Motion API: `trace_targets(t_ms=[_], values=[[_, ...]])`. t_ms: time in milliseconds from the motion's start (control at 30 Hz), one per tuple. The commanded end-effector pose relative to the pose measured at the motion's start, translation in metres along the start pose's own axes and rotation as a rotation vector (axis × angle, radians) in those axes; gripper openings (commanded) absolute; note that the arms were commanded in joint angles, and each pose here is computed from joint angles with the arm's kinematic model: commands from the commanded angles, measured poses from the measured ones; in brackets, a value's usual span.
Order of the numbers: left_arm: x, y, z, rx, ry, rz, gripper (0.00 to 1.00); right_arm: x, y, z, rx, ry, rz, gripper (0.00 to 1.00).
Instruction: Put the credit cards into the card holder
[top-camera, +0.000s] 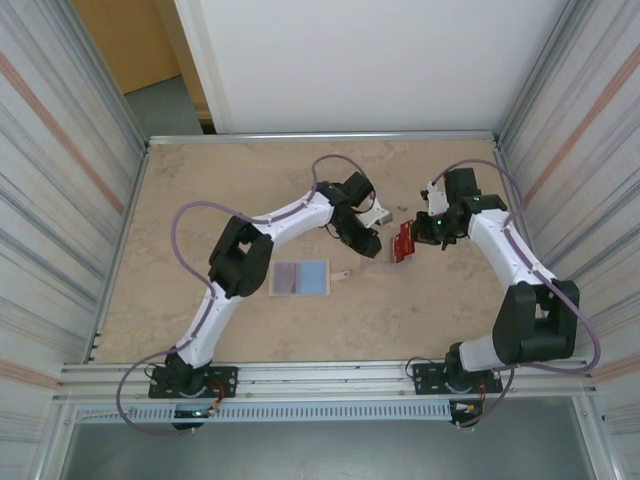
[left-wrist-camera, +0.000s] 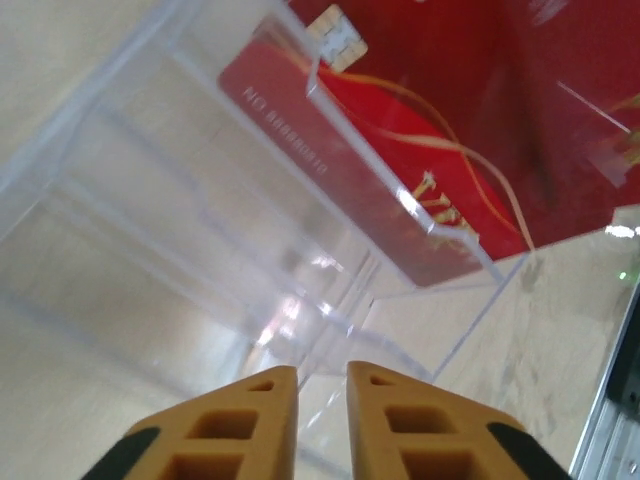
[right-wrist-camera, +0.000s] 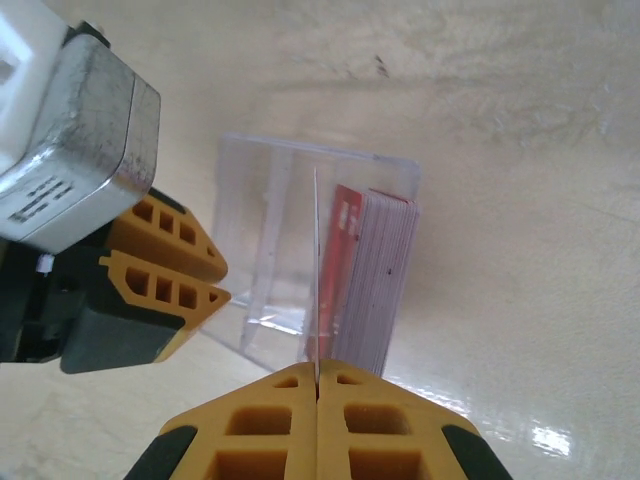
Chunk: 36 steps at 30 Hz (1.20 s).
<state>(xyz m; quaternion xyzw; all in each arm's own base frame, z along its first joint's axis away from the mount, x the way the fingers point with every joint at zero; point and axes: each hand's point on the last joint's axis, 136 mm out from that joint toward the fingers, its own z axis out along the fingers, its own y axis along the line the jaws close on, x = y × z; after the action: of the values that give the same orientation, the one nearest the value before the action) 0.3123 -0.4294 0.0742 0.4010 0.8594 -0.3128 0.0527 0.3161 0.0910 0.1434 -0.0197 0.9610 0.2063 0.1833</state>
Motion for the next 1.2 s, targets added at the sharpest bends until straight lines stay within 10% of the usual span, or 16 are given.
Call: trace_targets(t_ms=[0,633,1167], values=[[-0.008,-0.021,-0.064,-0.015,-0.091,0.033,0.28,-0.011,0.032,-0.032,-0.128,-0.089,-0.010,0.00],[0.075,0.001,-0.236,0.026,-0.555,0.004,0.80,-0.016,0.178,-0.052,-0.650,-0.255,-0.042,0.00],[0.106,-0.032,-0.275,0.302,-0.743,0.147,0.77,-0.007,0.251,-0.056,-0.881,-0.260,-0.121,0.00]])
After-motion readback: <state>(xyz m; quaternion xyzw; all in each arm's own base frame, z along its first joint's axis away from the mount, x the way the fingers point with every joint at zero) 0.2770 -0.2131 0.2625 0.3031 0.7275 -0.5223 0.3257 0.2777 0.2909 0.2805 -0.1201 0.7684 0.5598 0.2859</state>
